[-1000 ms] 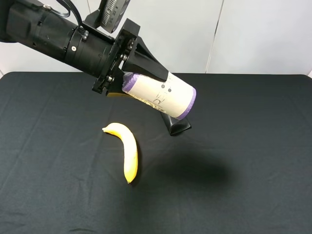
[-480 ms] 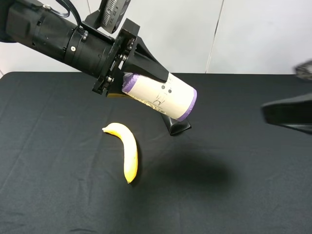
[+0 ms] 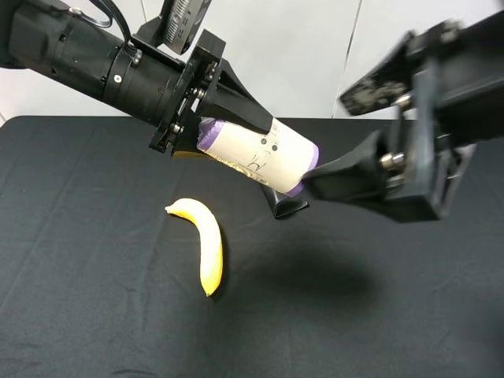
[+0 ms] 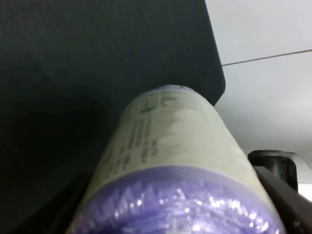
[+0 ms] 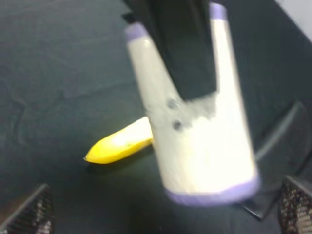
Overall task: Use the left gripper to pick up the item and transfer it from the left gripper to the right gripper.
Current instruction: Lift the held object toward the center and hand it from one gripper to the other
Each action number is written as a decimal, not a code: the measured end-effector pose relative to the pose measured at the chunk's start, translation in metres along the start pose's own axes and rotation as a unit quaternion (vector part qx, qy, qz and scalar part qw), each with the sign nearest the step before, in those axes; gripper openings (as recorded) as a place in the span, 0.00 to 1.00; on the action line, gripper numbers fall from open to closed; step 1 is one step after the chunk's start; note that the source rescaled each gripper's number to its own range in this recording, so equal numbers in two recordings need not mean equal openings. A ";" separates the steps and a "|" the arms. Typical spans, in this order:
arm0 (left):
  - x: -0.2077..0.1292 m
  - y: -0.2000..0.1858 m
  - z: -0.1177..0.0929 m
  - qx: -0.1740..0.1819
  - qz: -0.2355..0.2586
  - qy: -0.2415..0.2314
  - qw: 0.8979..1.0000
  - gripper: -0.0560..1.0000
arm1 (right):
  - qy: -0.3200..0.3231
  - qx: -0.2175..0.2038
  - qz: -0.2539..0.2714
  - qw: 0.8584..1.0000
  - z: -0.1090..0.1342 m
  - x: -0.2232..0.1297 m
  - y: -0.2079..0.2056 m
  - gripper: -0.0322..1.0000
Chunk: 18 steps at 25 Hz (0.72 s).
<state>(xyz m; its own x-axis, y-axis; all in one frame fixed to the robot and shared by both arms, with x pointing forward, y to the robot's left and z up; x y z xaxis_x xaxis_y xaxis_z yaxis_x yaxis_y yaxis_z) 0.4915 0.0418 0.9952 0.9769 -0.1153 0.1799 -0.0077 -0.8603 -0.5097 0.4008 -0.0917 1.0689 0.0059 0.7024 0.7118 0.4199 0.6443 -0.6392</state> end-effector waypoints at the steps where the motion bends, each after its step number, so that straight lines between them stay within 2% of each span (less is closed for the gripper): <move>1: 0.000 0.000 0.000 0.000 0.000 0.000 1.000 0.07 | -0.004 0.005 0.003 1.000 0.002 0.001 0.005 1.00; 18: -0.006 0.000 -0.005 -0.014 0.020 0.001 1.000 0.07 | -0.023 -0.005 0.021 0.999 -0.007 -0.001 0.065 1.00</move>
<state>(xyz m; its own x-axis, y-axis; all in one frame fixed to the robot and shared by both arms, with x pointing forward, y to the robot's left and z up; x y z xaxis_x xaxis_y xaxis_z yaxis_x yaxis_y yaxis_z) 0.4844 0.0404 0.9979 0.9755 -0.1496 0.1612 -0.0518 -0.8687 -0.4926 0.4346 -0.0532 1.0287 -0.0175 0.7427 0.6694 0.4289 0.6104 -0.6659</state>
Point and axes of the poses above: a point on each arm's last joint axis where the gripper is mounted, y pointing out along that axis toward the gripper, z along the wrist's bending axis when the last joint is at zero, x = y × z, the point moved 7 cm from there along y, pointing out along that axis toward the gripper, and after that the axes turned 8 degrees about -y, right-handed, at the moved point
